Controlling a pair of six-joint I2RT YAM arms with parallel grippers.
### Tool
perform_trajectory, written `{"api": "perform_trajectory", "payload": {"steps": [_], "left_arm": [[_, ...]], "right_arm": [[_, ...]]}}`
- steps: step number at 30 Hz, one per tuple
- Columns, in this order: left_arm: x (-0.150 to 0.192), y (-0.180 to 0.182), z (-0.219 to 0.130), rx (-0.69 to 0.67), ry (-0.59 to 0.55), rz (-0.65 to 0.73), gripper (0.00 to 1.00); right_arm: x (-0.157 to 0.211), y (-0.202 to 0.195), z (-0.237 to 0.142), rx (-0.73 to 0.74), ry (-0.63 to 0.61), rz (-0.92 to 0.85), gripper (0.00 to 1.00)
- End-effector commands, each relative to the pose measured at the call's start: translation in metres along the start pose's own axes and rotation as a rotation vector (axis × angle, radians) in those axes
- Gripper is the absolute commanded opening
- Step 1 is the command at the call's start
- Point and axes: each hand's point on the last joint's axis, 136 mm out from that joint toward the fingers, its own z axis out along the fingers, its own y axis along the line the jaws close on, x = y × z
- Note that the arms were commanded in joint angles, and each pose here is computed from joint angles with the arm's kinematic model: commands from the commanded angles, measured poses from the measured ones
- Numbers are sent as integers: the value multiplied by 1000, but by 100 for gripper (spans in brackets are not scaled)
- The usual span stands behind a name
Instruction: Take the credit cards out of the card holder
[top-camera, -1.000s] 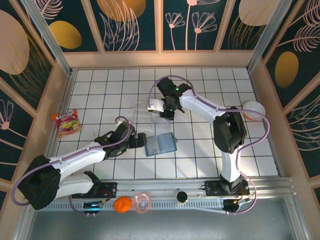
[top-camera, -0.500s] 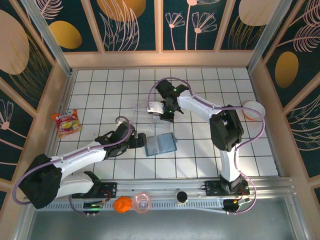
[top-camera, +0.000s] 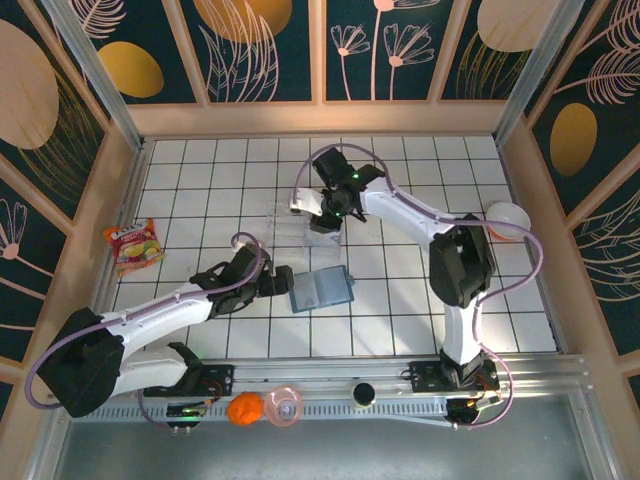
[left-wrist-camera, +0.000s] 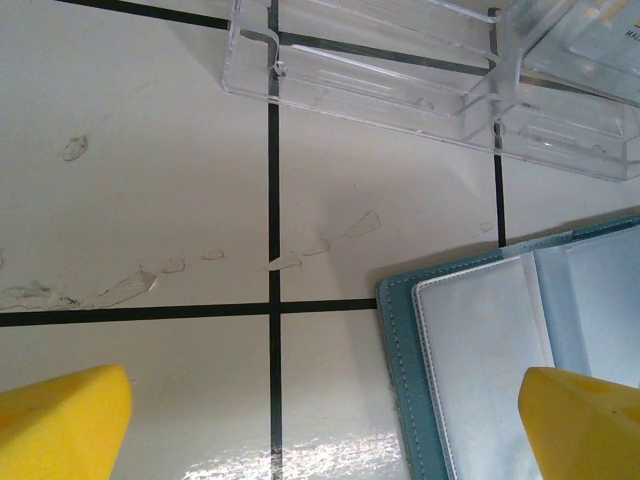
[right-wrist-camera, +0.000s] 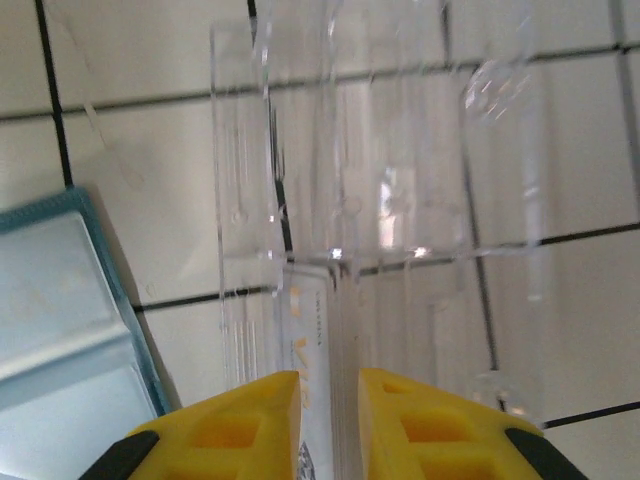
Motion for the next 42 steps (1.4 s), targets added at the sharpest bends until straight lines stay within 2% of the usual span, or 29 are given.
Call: {"api": "perform_trajectory", "payload": {"steps": [1, 5, 9, 14, 17, 23, 28, 32, 42], "left_arm": [[-4, 1, -3, 13, -32, -28, 99], [-11, 1, -9, 28, -78, -48, 99], [-13, 2, -14, 54, -114, -75, 99], [-10, 9, -17, 62, -139, -99, 99], [-10, 13, -20, 60, -156, -110, 99], [-9, 24, -26, 34, -184, -136, 99], [-5, 37, -30, -4, -197, -151, 99], [-5, 38, -33, 2, -206, -153, 99], [-4, 38, -33, 9, -208, -147, 99]], "right_arm": [[-49, -1, -39, 56, -218, 78, 23], [-72, -7, -61, 111, -383, 253, 24], [-74, -6, -69, 101, -483, 509, 25], [-48, 29, -53, 63, -470, 764, 27], [-26, 59, -32, 72, -382, 850, 28], [12, 122, 13, 79, -189, 936, 29], [20, 171, 52, 46, -77, 892, 29], [24, 176, 69, 109, -22, 868, 29], [33, 170, 75, 231, 40, 807, 32]]}}
